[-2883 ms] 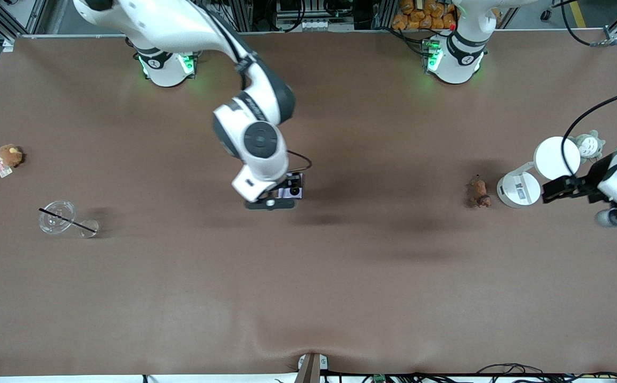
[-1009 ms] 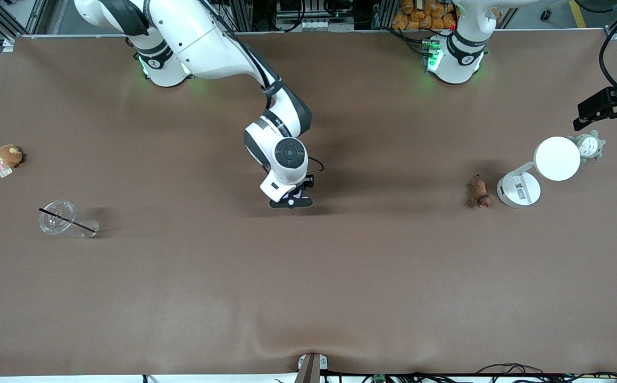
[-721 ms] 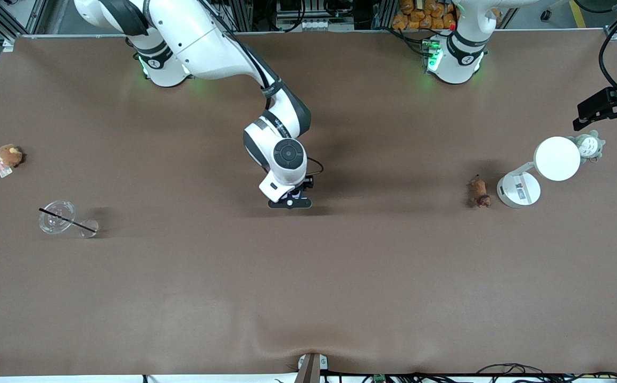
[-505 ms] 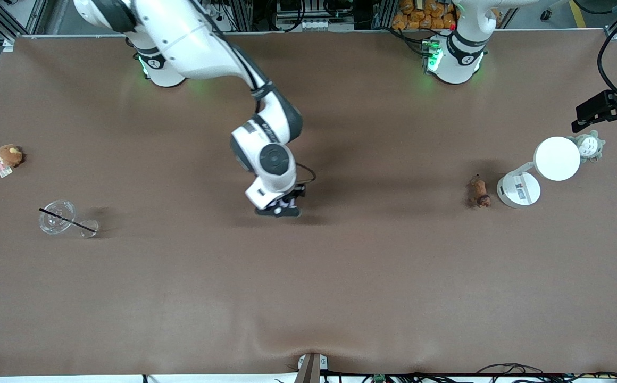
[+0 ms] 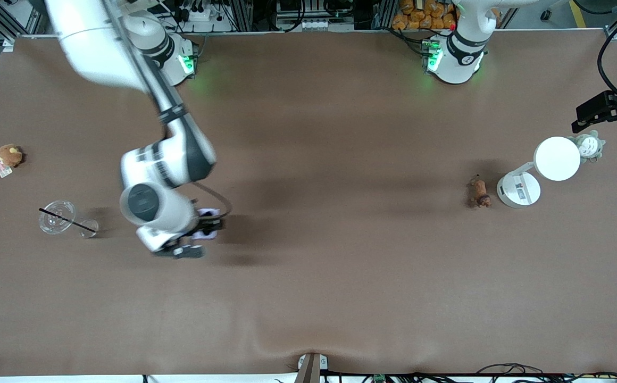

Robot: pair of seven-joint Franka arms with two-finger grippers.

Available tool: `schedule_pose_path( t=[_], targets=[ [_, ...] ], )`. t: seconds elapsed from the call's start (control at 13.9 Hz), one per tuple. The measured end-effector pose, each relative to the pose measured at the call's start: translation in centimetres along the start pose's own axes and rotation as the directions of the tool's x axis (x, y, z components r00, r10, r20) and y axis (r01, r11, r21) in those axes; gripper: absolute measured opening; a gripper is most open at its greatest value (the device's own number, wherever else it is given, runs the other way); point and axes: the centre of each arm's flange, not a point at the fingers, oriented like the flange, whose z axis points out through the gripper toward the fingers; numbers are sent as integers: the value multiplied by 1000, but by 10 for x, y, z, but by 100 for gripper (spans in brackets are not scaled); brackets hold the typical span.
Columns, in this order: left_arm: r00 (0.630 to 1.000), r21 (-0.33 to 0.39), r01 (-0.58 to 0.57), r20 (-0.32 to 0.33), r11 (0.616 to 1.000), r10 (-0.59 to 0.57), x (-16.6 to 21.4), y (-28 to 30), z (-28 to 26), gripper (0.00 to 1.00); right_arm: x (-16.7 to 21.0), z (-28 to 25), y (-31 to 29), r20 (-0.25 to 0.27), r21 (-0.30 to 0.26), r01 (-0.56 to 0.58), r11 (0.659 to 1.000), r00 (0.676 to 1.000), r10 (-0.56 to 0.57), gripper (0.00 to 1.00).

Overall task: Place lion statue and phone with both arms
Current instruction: 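Carry the phone with the right gripper toward the glass cup and lower it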

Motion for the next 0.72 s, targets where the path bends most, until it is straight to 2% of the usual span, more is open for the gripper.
schedule_pose_path(
  t=[0.22,0.36,0.72],
  targets=[
    [1000,-1,-5,14,1000,5,4,3,7,100,23,9,116,3,17,27,1000,1000,-27,84],
    [1000,-1,-9,25,1000,9,8,4,14,100,28,25,168,12,25,25,999,1000,-25,84],
    [1000,-1,-9,29,1000,9,10,4,16,100,31,87,227,41,23,-27,999,999,26,84]
  ],
)
